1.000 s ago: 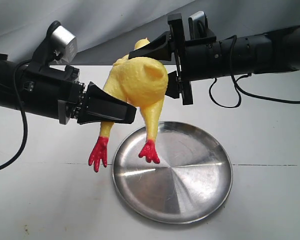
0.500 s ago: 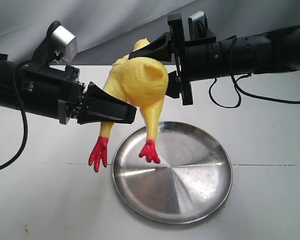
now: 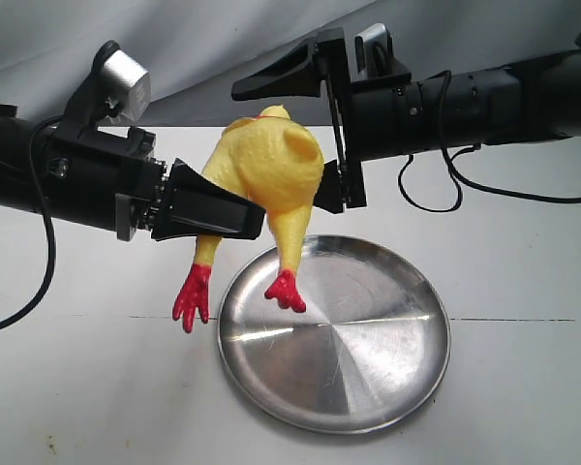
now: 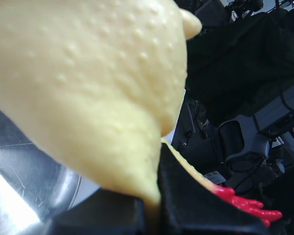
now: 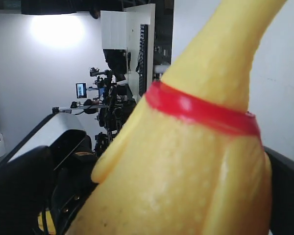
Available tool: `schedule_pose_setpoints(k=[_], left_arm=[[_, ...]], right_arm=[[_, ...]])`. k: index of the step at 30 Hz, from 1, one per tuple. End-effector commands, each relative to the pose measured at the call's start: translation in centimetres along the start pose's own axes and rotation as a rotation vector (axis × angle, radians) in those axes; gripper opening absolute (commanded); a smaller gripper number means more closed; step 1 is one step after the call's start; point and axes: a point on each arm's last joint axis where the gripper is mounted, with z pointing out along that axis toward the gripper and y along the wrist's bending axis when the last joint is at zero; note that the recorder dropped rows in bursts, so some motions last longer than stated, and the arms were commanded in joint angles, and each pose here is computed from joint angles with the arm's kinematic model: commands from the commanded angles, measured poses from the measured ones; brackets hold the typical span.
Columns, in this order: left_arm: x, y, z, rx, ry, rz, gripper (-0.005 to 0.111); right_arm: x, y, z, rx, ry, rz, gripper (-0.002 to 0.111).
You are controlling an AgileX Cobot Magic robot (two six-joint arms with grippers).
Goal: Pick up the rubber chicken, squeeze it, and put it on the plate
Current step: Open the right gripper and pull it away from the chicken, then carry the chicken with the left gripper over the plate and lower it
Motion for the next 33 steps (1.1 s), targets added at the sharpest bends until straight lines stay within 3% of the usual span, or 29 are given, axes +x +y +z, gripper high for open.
schedule_pose_setpoints(k=[1,6,19,22,27,30,31,33], left_arm=[[-0.3,-0.4,0.0,0.014,-0.023,0.011,0.0],[-0.3,-0.4,0.0,0.014,-0.023,0.011,0.0],[-0.3,-0.4,0.0,0.016,-0.027,0.016,0.0],[-0.3,-0.4,0.0,0.013,-0.02,0.019,0.0],[-0.4,0.3,-0.1,-0.06,-0.038,0.012,0.0],[-0.4,0.8,-0.1,-0.109,-0.036,-0.007,0.0],[-0.4,0.9,-0.1,-0.124,-0.033,-0.004,0.0],[-0.3,1.2,-0.1,-0.14,-0.03,-0.005,0.0]], right_arm=[[0.1,0.4,0.0,-0.009,0.009,-0.012,0.105],[-0.6,0.0,-1.4,0.001,-0.024,0.0,0.105],[-2.8,-3.2,-9.5,0.19,-0.132,-0.014,0.102],[-2.8,-3.7,-10.6,0.225,-0.138,-0.015,0.085],[-2.9,-3.7,-11.1,0.226,-0.151,-0.023,0.037],[-2.8,-3.1,-11.2,0.224,-0.153,-0.098,0.006],[-2.7,-2.6,-11.3,0.223,-0.156,-0.124,0.0],[-2.4,-1.5,-11.5,0.221,-0.164,-0.174,0.0]])
